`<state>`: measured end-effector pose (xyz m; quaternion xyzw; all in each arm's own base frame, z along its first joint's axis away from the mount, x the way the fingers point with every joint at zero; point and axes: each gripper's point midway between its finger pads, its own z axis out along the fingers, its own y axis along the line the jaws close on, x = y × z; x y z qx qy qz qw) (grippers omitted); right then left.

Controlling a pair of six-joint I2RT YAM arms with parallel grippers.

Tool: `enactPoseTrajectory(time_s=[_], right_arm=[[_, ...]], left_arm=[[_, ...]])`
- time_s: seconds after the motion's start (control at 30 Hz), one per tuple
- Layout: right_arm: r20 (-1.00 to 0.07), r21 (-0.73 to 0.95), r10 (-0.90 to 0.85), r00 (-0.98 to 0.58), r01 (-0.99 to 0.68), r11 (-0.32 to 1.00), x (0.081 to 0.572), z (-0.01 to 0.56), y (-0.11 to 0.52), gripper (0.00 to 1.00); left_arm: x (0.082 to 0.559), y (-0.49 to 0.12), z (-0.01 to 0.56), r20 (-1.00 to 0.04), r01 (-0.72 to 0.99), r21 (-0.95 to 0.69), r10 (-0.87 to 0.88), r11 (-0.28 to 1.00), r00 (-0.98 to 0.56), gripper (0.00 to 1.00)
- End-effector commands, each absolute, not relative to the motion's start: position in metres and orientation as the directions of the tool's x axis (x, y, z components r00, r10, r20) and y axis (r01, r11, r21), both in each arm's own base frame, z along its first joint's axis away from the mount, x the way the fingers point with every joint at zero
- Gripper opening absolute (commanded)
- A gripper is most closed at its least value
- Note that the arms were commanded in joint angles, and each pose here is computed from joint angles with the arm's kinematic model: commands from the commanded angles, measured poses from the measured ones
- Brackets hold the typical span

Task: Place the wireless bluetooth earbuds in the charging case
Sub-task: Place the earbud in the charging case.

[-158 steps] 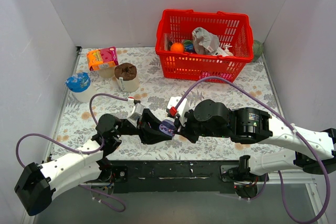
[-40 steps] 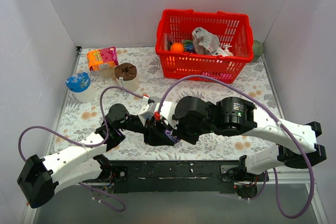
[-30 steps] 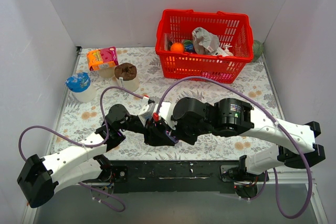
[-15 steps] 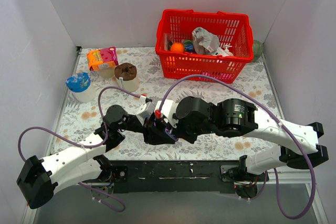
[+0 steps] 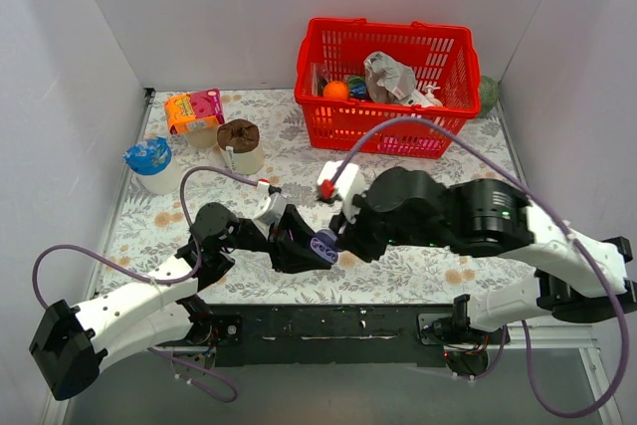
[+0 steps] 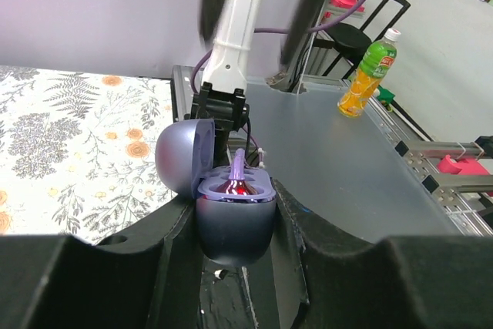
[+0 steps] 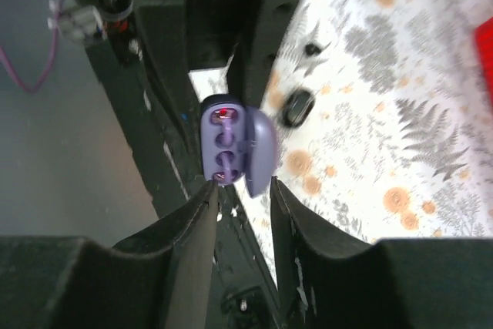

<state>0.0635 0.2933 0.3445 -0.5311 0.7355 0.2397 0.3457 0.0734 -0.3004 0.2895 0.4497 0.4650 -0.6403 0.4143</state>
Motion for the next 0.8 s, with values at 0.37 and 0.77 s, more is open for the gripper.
enactPoseTrajectory(time_s=[0.37,0.77], right_arm=[[-0.948,0.048,-0.186,-0.260,-0.691,0.721,0.131,0.376,0.265,0.01],[-0.909,0.117,-0.251,-0.332,-0.783,0.611,0.127,0.347,0.304,0.03]], left_arm=[[0.099,-0.290,0.315,-0.933,0.989,-0.150,-0.327,-0.021,-0.148,0.00],[0.084,-0.300,0.313,-0.938,0.985,-0.144,-0.303,-0.093,-0.166,0.00]])
